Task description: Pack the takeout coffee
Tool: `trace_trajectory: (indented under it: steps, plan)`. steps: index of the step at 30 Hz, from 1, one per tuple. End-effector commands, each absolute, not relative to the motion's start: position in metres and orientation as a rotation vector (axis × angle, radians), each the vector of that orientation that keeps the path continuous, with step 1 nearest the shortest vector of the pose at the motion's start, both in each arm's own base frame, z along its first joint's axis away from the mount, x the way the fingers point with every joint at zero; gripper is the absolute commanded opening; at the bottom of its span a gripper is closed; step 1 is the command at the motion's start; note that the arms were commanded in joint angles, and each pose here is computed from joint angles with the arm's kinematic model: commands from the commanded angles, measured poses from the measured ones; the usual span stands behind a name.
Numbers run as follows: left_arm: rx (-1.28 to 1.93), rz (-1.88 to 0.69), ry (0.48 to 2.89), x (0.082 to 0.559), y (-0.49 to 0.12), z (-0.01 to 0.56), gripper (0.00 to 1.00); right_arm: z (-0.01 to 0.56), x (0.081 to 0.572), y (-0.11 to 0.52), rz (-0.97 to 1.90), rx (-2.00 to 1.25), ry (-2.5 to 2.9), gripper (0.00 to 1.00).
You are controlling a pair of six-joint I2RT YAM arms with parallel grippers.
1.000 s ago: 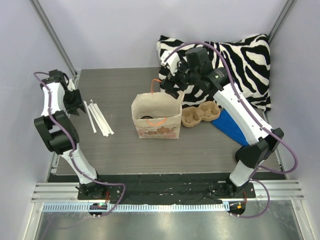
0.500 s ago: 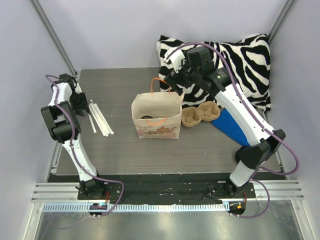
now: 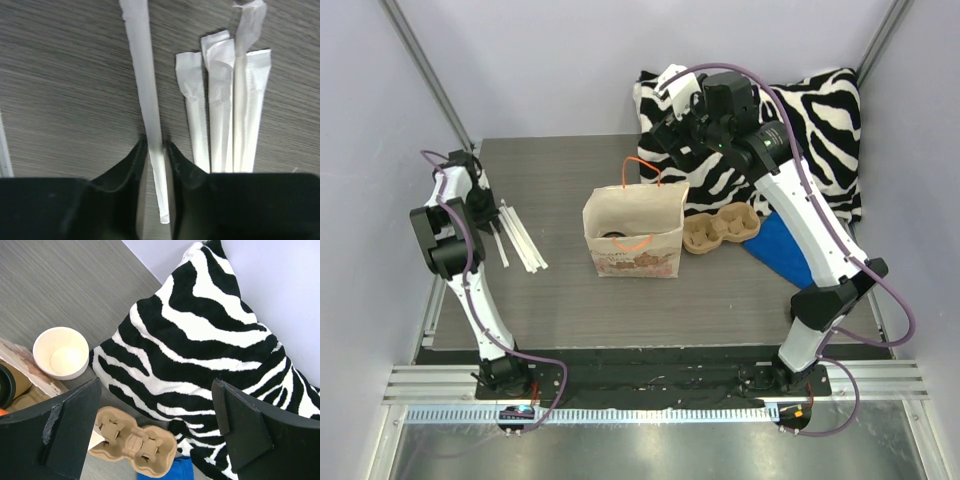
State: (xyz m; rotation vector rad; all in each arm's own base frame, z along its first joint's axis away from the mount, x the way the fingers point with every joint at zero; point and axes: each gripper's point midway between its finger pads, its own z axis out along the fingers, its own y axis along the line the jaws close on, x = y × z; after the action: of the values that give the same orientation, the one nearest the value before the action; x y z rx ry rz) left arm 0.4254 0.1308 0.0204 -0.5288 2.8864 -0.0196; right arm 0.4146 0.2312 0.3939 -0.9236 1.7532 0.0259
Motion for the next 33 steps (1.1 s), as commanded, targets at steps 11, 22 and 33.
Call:
trace_trajectory:
  steps: [11,22,33]
  plan:
    - [-0.463,0.017,2.824,0.414,0.131,0.082,0.0,0.453,0.404,0.264,0.314,-0.768,1.625,0.99]
    - [0.176,-0.455,2.311,0.415,-0.02,0.295,0.0,0.486,0.391,0.294,0.559,-0.75,1.528,1.0]
    - [0.595,-0.702,1.724,0.346,-0.167,0.442,0.0,0.564,0.342,0.332,1.03,-0.704,1.275,0.91]
